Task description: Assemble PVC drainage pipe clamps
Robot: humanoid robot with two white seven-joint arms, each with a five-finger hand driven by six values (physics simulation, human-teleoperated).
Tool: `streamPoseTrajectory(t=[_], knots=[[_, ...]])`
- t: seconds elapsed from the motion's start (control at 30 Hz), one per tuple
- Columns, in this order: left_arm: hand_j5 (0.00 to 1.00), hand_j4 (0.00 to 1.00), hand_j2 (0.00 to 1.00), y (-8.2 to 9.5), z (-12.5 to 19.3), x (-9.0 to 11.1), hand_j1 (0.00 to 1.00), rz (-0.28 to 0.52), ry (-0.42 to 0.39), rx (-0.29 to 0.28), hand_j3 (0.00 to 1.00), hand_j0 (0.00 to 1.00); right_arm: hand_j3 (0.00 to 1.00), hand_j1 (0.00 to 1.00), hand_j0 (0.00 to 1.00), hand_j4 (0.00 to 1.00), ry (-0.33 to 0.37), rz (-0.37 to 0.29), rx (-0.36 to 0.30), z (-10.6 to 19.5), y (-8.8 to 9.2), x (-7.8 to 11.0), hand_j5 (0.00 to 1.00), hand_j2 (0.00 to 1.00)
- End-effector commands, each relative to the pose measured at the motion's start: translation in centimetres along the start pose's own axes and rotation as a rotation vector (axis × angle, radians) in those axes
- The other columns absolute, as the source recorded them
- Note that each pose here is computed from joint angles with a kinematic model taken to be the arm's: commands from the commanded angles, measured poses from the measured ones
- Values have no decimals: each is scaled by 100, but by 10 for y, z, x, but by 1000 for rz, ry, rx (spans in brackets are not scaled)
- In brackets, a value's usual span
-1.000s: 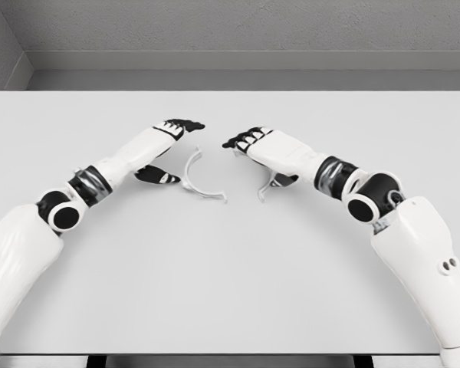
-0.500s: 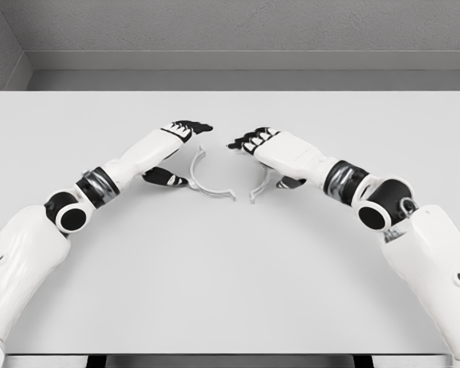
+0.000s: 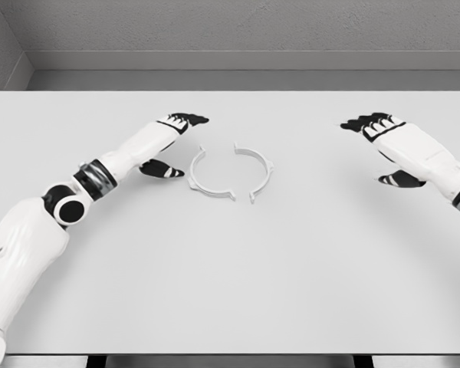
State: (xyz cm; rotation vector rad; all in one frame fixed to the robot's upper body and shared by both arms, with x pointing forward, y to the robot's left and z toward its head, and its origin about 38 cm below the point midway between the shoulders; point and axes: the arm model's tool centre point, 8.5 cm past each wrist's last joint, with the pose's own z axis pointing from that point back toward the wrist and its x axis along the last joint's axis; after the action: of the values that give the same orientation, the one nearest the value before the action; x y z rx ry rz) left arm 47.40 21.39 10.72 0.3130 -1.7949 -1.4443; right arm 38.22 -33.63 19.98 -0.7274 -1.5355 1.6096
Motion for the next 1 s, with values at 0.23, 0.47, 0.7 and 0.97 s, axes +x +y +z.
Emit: streamPoseTrajectory(t=[0.23,0.47,0.7,0.97], knots=[[100,100,100,-4,-7,7,100,20,-15,8,100,100,100,100,100,100,68,-22,-3,21,3,-34,100,100],[100,100,100,-7,-11,12,100,31,-27,16,100,100,100,100,100,100,50,-18,-13,18,1,-29,100,100],[100,100,100,-10,-18,19,100,43,-42,23,100,100,100,100,100,100,30,-10,-14,17,1,-27,100,100],[100,100,100,-10,-17,18,100,44,-39,25,100,100,100,100,100,100,28,-7,-17,16,0,-26,100,100]])
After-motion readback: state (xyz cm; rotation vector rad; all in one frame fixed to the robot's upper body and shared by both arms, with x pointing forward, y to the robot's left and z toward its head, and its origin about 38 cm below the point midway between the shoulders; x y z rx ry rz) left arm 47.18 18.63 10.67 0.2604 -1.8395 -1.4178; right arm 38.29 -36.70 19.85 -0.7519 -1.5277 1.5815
